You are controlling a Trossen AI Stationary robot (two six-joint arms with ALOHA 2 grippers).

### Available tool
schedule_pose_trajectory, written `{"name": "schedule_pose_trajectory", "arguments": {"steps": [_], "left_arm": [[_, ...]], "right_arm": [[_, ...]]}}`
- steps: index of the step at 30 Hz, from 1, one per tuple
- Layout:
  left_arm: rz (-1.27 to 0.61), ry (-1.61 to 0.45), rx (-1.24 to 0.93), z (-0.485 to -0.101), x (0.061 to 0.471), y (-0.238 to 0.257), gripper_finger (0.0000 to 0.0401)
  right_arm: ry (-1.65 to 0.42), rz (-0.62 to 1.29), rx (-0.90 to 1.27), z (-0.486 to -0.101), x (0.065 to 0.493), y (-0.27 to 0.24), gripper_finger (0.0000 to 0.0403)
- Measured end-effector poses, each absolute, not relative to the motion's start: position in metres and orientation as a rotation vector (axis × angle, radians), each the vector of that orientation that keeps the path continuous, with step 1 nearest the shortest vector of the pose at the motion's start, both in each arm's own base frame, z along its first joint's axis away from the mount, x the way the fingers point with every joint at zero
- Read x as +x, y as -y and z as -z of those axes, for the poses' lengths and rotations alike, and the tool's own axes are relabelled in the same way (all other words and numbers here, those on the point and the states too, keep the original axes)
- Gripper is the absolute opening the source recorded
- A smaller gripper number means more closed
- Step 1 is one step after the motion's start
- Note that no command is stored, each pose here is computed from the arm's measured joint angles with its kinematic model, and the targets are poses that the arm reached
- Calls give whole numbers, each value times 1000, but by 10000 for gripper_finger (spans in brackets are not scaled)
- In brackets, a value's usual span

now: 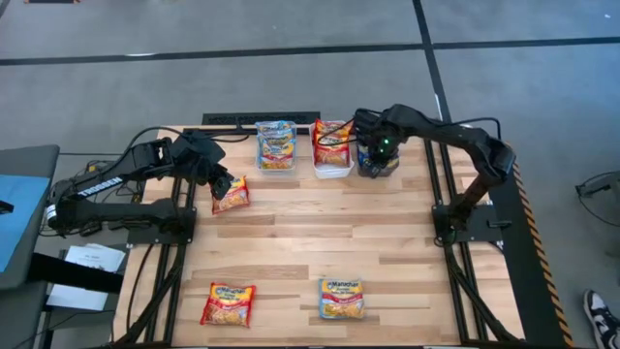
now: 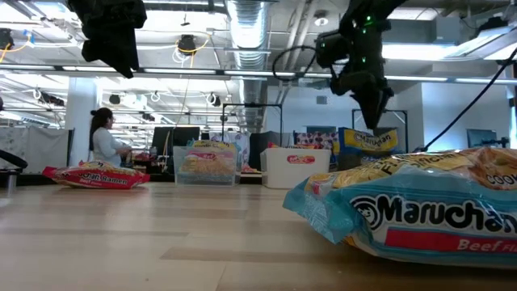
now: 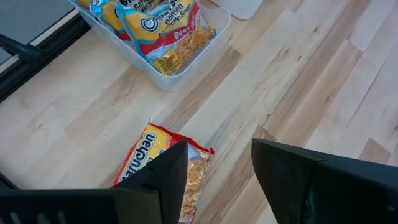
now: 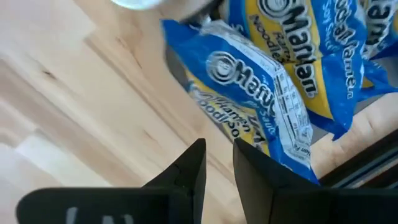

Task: Sort Maruchan noodles
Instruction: Put the red noodle pack into the white bin

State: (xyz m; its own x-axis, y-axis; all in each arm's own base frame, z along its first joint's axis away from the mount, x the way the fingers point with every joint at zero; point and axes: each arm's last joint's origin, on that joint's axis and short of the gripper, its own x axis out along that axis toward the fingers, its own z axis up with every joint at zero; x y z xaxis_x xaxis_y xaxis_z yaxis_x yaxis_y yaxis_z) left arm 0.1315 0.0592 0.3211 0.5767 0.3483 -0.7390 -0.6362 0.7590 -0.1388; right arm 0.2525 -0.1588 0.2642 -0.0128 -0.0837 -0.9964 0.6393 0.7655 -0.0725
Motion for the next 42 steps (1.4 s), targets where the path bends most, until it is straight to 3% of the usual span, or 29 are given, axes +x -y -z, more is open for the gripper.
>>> {"name": "schedule_pose_trajectory", "arguments": {"steps": [13,24,31,42], "left_arm": [[-596,-758,-417,-321,131,-59,164],[-636,-765,-400,-321,130,-60,164],[-603,-785,-292,-322,131,-61,164],[-553,-749,-355,-343,137,-73,164]], "right_arm": [[-1440,545,411,-293,252,110,106],[-1466,436,310,-290,256,72,106],[-1458,393,269,-289,261,58,106],[-1380,360,232,-290,269,60,106]]}}
